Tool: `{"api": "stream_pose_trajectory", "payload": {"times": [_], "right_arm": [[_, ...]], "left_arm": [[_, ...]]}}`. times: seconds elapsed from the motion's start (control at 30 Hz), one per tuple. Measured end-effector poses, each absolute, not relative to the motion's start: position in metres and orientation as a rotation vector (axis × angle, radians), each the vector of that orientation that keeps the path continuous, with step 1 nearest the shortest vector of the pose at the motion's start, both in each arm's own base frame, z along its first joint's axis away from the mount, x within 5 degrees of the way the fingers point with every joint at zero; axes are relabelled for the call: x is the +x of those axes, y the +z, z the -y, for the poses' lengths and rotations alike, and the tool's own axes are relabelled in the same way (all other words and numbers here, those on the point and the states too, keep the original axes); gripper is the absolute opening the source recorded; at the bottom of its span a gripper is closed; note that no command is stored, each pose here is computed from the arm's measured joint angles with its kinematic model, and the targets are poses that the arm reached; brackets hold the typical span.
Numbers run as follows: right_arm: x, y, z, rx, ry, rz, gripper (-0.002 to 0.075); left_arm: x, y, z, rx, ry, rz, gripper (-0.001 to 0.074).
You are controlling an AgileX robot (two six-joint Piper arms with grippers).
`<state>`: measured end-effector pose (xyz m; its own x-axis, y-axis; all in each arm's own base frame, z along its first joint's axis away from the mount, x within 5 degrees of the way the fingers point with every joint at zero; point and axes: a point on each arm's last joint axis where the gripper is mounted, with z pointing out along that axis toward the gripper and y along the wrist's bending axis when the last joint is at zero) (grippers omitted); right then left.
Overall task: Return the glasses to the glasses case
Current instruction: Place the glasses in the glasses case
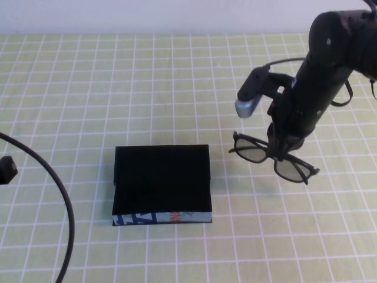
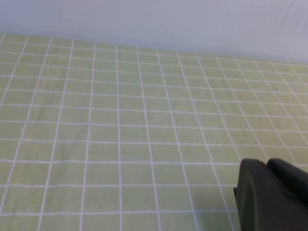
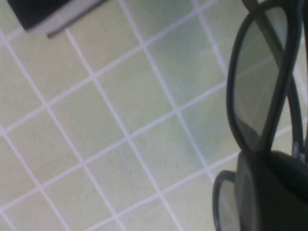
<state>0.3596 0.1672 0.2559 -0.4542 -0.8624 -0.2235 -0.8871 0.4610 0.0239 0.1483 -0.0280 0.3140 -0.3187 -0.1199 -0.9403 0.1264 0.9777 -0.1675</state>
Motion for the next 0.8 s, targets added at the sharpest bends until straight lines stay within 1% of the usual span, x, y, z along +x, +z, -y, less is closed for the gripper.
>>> {"api": "stream_pose_trajectory", "payload": {"times": [0.2, 0.4, 0.57, 0.8], "right_arm": [[0.367, 0.293, -0.182, -1.447, 0.323, -2.411, -0.0002], [0.357, 0.314, -0.211, -1.505, 0.359, -2.293, -0.0002], [0.336, 0.316, -0.248, -1.662, 0.380, -2.183, -0.0002], [0.324, 0.297, -0.298, -1.802, 0.413, -2.106, -0.0003]], "left_arm": [[0.148, 0.314, 0.028, 0.005, -0.245, -1.883, -0.0001], [0.148, 0.314, 0.028, 0.005, -0.246, -1.883, -0.0001], [0.148, 0.314, 0.028, 0.005, -0.246, -1.883, -0.0001], [0.148, 0.314, 0.028, 0.005, -0.246, -1.883, -0.0001]]}}
